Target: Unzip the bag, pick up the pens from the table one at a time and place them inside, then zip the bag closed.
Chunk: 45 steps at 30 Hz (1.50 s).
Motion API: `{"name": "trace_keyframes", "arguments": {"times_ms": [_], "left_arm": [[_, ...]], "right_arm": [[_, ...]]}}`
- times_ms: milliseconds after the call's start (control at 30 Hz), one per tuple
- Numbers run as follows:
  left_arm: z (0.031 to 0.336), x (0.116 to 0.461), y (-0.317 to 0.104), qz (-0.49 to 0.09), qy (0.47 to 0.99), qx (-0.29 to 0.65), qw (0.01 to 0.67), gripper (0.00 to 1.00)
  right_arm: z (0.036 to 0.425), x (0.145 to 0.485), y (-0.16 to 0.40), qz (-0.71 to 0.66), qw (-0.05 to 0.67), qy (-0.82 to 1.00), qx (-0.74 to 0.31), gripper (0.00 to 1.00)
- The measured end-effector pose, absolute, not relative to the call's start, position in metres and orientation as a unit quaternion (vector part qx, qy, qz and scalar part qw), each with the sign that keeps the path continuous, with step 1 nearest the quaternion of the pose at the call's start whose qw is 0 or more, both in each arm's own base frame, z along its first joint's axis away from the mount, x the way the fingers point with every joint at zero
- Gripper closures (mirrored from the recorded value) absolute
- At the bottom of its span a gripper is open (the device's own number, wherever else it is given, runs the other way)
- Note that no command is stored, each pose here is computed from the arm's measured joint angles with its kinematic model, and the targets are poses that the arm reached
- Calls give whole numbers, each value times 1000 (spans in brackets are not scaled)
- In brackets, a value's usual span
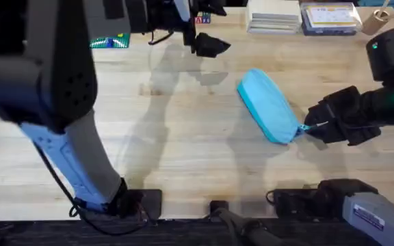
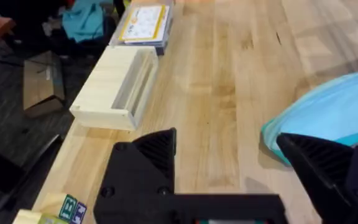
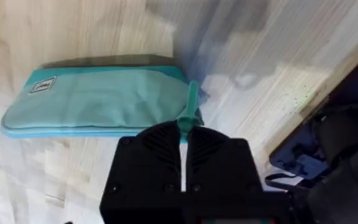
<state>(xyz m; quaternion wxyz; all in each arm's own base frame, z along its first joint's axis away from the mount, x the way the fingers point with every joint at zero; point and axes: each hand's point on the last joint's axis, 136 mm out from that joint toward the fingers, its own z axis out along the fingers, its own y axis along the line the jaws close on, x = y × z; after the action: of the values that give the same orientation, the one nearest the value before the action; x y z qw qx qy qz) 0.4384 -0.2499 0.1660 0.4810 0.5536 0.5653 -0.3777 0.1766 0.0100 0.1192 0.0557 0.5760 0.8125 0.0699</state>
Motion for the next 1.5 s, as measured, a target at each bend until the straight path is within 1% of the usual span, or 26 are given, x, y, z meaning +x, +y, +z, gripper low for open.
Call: {"name": "trace_keyframes", "arguments": {"times_ms": [100, 167, 400, 733, 933, 1200, 1500], "left_arm": [[178, 432, -253, -355, 574, 563, 478, 8], [181, 425, -257, -342, 575, 574, 472, 8], [175, 395, -277, -301, 566, 629, 439, 8], [159, 355, -303, -300, 542, 680, 392, 8], [150, 332, -318, -291, 508, 721, 372, 7], [144, 318, -335, -270, 480, 751, 364, 8], [137, 317, -338, -245, 480, 763, 357, 6]], "right_arm": [[119, 177, 10, 70, 56, 813, 576, 968], [119, 177, 10, 70, 56, 813, 576, 968], [119, 176, 10, 70, 56, 813, 576, 968], [119, 177, 10, 70, 56, 813, 576, 968], [119, 177, 10, 70, 56, 813, 576, 968], [119, 177, 10, 70, 56, 812, 576, 968], [119, 177, 10, 70, 56, 812, 576, 968]]}}
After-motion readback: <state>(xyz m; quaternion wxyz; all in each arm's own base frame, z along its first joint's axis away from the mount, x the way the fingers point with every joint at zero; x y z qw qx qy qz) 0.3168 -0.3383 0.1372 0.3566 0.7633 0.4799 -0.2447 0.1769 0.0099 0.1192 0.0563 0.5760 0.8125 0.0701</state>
